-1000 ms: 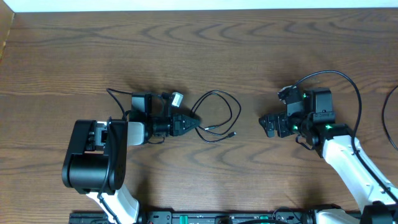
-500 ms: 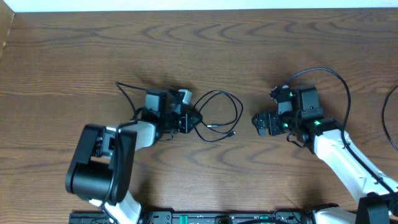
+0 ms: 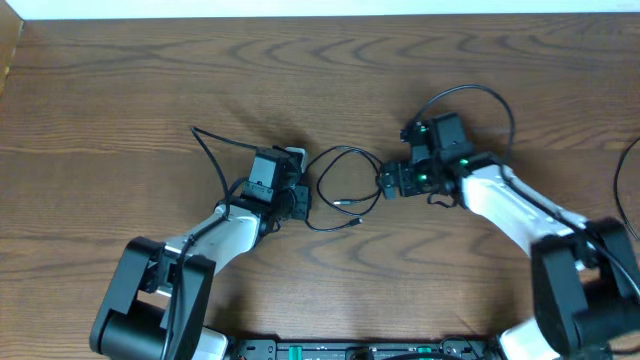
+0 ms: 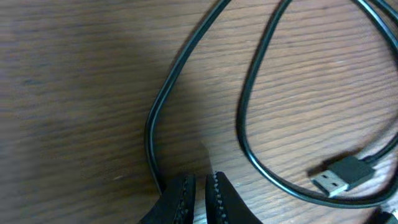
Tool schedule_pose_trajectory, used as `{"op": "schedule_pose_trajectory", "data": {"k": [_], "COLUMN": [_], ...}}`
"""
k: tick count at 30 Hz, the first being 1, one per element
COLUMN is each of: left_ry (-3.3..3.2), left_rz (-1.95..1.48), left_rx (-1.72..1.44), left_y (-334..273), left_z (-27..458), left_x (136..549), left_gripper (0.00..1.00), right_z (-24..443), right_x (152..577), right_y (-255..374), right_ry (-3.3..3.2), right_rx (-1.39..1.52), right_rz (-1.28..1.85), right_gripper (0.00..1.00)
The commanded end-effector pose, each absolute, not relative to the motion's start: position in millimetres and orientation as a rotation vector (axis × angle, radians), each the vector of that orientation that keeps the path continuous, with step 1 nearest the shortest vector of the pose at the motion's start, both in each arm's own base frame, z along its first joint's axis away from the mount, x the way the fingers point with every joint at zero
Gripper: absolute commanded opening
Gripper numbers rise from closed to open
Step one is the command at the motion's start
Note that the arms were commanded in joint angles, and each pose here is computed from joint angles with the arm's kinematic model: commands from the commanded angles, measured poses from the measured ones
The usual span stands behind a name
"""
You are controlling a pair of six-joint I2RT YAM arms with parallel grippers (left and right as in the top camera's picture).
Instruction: Untangle cables
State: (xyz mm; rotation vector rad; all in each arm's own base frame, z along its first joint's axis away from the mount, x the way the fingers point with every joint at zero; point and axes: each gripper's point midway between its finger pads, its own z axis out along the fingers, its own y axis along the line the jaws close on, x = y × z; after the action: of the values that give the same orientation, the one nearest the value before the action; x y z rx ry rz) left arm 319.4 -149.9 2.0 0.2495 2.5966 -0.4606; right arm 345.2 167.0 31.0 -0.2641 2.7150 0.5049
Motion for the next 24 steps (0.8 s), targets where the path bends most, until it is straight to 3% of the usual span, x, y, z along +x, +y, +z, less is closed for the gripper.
{"op": "schedule_pose_trajectory", "data": {"k": [1,17,24], "left_ry": [2.598,2.593,2.586], "left_rz": [-0.374,-0.428,-0.48], "left_rx": [0.222,0.25,0.332], "left_y": [-137,-147,-168], "left_z": [1,3,5], "left_x": [320,317,308], "left_gripper": [0.13,0.15,0.15], "right_z": [33,16,12], "right_x": [360,355,356], "right_y": [180,198,204], "right_ry": [2.704,2.713,2.716], "right_rx": [-0.24,-0.385,-0.344], "right_rz": [0.515,0.499,0.513], "right_gripper": [0.99,0.99,0.9]}}
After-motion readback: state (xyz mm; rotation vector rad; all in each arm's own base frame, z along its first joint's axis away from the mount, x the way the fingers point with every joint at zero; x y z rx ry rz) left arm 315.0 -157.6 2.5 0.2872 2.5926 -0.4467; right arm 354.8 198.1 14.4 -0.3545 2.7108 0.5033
